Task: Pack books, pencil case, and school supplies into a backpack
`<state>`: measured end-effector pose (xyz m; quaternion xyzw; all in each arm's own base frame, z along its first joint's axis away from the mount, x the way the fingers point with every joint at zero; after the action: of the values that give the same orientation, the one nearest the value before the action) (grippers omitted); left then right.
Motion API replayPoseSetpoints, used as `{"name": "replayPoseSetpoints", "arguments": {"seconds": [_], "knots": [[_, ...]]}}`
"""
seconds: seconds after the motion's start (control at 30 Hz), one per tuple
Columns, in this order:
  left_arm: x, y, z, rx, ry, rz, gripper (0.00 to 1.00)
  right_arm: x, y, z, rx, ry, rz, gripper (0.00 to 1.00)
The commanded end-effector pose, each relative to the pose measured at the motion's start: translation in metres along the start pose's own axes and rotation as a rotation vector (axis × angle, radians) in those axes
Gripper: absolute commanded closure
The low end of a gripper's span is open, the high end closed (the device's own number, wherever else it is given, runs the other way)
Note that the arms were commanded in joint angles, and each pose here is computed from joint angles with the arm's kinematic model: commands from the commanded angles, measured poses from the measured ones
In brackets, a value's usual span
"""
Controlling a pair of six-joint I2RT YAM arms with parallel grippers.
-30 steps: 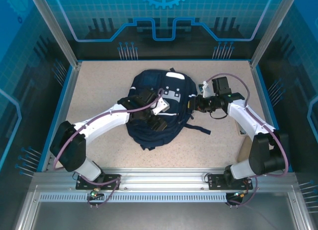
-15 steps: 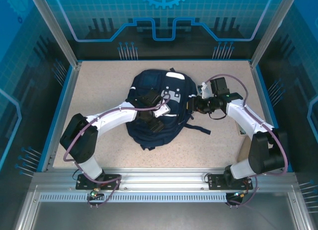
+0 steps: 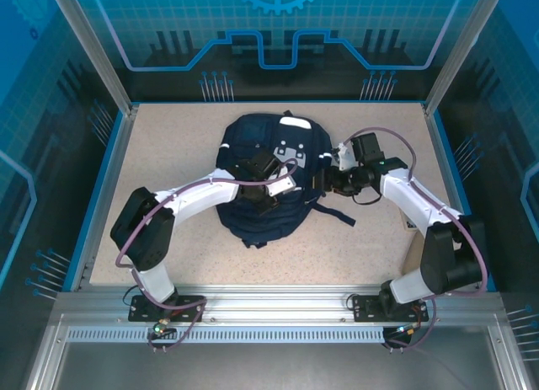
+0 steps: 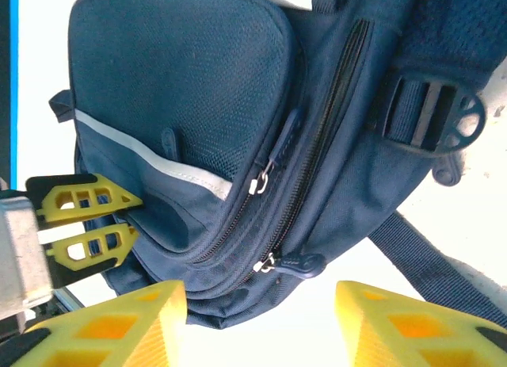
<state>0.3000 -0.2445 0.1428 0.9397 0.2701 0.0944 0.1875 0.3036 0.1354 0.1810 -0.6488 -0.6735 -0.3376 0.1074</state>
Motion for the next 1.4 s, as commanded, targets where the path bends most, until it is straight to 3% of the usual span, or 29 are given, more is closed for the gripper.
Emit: {"name": "replayPoseSetpoints", "arguments": {"seconds": [0.0, 0.3, 0.43, 0.6, 0.73, 0.9, 1.17, 1.27, 1.37], "knots": [[0.005, 0.019, -0.025, -0.126, 0.025, -0.010, 0.91, 0.001, -0.009, 0.012, 0.065, -0.028, -0.025, 0.43], [0.008, 0.027, -0.062, -0.249, 0.093, -0.004, 0.97, 0.005, 0.005, 0.023, 0.069, -0.068, -0.085, 0.34], [0.009, 0.026, -0.066, -0.262, 0.112, -0.007, 0.98, 0.026, 0.002, 0.022, 0.077, 0.065, -0.241, 0.42], [0.010, 0.027, -0.072, -0.285, 0.124, -0.021, 0.99, 0.031, -0.011, 0.025, 0.125, 0.079, -0.337, 0.47], [0.010, 0.029, -0.076, -0.291, 0.124, -0.016, 0.99, 0.016, -0.013, 0.033, 0.144, -0.020, -0.326, 0.39], [0.011, 0.030, -0.080, -0.295, 0.133, -0.013, 1.00, 0.015, -0.013, 0.039, 0.160, -0.029, -0.331, 0.36], [0.019, 0.033, -0.084, -0.308, 0.193, -0.062, 1.00, 0.026, -0.025, 0.040, 0.181, 0.006, -0.355, 0.56], [0.023, 0.034, -0.085, -0.313, 0.222, -0.074, 1.00, 0.024, -0.029, 0.039, 0.182, 0.001, -0.349, 0.55], [0.024, 0.035, -0.086, -0.315, 0.229, -0.075, 1.00, 0.023, -0.031, 0.038, 0.175, -0.011, -0.354, 0.47]]}}
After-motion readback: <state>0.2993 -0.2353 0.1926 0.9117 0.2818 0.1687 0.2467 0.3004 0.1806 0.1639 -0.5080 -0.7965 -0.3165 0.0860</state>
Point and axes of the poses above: each hand's point on the last joint's axis, 136 mm out from that joint toward the fingers, its own z axis out along the fingers, its own x axis along the line the jaws close on, y = z × x, the point moved 6 cm from there along -z, back along the fingers
